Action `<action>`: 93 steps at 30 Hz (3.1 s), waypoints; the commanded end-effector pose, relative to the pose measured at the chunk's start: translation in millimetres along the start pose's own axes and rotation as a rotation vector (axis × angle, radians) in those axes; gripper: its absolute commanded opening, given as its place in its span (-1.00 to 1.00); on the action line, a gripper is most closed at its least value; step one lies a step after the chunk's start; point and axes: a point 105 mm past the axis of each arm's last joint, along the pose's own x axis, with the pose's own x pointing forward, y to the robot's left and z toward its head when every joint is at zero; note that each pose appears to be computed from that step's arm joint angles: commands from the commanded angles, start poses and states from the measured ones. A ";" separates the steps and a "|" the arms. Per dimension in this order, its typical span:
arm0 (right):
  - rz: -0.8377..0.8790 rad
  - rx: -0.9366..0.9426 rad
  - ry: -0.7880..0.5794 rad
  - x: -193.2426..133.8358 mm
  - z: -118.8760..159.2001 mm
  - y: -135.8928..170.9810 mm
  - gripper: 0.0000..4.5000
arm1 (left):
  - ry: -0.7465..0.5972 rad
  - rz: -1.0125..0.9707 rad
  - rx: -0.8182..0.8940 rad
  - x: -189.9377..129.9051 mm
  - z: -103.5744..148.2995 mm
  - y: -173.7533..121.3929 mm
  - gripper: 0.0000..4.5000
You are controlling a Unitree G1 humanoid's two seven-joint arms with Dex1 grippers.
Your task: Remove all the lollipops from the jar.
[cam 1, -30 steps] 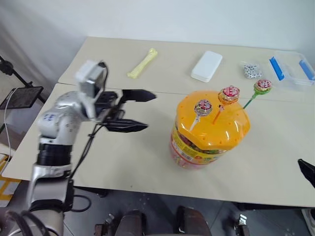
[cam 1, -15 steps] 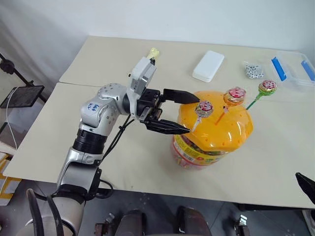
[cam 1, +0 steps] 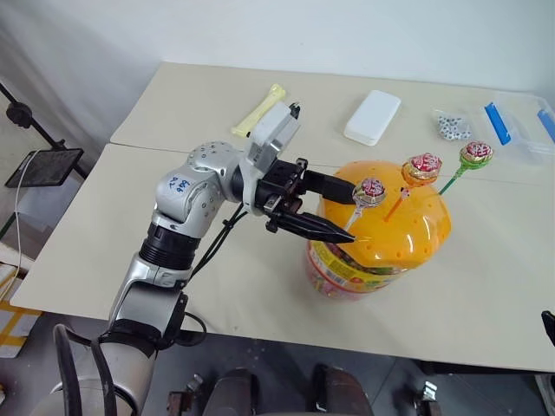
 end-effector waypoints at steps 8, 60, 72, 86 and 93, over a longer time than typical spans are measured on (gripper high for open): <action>0.029 0.018 -0.139 12.1 8.8 11.9 1.00 | 0.008 -0.052 0.008 4.8 8.2 1.9 -0.99; 0.522 0.101 -0.072 68.4 -12.9 28.3 1.00 | 0.680 1.530 -0.783 -284.1 -99.3 -149.8 -0.99; 0.372 0.141 -0.037 64.8 -22.3 0.2 1.00 | 0.536 1.403 -0.498 -274.3 -59.6 -152.4 0.51; 0.110 0.052 -0.041 23.9 4.8 -31.6 1.00 | -0.042 0.494 0.061 -108.3 44.5 -41.3 0.99; 0.100 0.084 -0.127 25.5 16.3 -12.9 1.00 | -0.066 0.231 0.081 -44.5 42.8 5.1 0.99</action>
